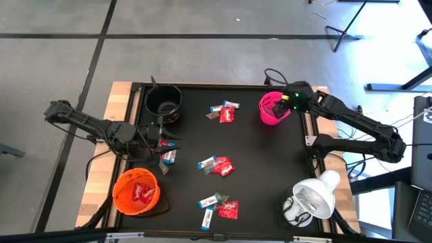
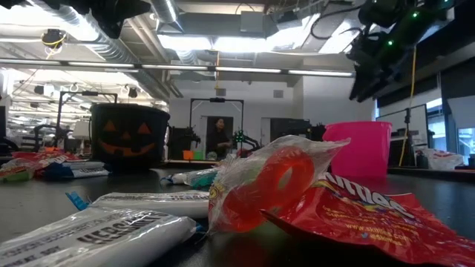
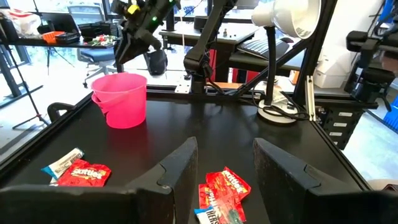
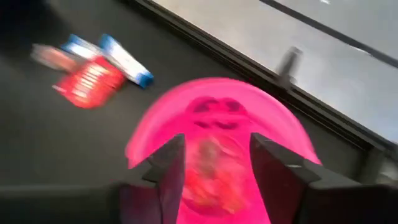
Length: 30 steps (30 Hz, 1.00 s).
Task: Sort candy
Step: Put the red candy into the orange bucket
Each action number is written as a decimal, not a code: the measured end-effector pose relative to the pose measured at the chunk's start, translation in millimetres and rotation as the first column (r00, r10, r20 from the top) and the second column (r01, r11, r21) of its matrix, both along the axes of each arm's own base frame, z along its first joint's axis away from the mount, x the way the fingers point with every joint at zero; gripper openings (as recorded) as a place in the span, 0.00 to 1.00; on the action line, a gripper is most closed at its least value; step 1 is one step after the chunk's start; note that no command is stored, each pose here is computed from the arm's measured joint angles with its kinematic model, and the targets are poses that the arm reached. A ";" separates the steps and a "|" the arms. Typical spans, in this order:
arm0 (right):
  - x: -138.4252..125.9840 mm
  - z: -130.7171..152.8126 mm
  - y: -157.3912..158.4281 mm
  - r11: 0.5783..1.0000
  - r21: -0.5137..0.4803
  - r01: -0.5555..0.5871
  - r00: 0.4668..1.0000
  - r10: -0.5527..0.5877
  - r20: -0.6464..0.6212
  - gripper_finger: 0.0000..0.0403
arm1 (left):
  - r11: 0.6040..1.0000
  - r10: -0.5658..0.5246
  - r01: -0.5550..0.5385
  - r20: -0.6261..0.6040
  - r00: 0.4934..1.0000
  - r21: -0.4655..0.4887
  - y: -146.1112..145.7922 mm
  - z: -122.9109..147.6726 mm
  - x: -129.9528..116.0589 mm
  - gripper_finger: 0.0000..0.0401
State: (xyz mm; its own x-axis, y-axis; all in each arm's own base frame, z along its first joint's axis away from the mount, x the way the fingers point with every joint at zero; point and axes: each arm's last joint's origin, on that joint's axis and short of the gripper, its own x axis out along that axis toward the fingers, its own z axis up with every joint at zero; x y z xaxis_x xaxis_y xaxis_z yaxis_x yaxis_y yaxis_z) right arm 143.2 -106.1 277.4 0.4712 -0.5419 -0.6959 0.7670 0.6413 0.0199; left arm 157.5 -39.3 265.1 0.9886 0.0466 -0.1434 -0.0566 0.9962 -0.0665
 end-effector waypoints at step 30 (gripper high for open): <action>134.0 -50.6 64.6 0.727 -0.020 -0.686 0.716 0.680 0.161 0.47 | 1.000 0.002 -0.002 0.001 1.000 0.000 0.1 0.2 -0.1 0.36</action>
